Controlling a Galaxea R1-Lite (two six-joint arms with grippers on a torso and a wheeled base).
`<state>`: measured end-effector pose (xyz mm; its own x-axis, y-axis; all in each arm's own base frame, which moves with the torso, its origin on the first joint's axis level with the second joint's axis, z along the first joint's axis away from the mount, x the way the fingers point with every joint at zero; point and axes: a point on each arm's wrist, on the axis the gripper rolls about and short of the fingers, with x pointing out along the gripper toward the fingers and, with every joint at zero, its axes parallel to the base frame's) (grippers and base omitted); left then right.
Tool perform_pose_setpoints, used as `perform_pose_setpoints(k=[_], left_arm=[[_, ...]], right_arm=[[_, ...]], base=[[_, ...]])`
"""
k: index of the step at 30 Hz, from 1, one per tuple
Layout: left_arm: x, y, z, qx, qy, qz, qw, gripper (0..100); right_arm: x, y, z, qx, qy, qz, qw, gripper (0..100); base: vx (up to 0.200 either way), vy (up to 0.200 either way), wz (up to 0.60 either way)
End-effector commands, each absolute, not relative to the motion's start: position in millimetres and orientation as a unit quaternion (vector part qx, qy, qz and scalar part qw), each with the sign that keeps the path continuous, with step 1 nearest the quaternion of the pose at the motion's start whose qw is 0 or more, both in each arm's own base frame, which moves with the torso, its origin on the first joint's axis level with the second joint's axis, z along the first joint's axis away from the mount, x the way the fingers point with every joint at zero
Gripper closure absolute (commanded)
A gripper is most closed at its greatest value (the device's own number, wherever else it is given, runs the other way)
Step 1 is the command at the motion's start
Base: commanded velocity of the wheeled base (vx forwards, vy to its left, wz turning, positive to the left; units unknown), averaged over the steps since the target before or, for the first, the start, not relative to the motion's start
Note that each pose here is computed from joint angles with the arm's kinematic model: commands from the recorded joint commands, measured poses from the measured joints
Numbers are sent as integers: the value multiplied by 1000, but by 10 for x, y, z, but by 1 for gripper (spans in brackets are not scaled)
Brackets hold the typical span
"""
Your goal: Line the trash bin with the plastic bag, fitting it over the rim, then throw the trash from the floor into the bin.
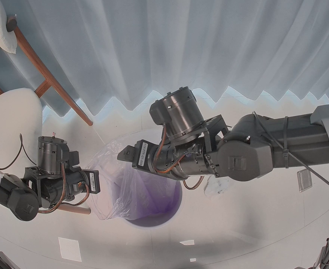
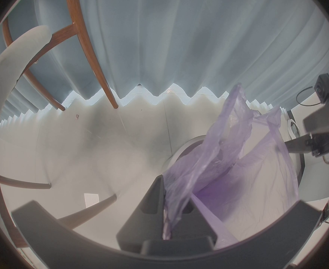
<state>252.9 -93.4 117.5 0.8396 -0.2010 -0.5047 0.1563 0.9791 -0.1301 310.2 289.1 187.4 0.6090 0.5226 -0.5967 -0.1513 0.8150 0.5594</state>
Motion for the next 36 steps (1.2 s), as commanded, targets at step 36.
perform_pose_setpoints(k=[36], left_arm=[[2490,-917,1257,-46,253,-95,962,100]], right_arm=[[3335,2741,1933,255,488,52,834,0]], base=[[0,0,0]])
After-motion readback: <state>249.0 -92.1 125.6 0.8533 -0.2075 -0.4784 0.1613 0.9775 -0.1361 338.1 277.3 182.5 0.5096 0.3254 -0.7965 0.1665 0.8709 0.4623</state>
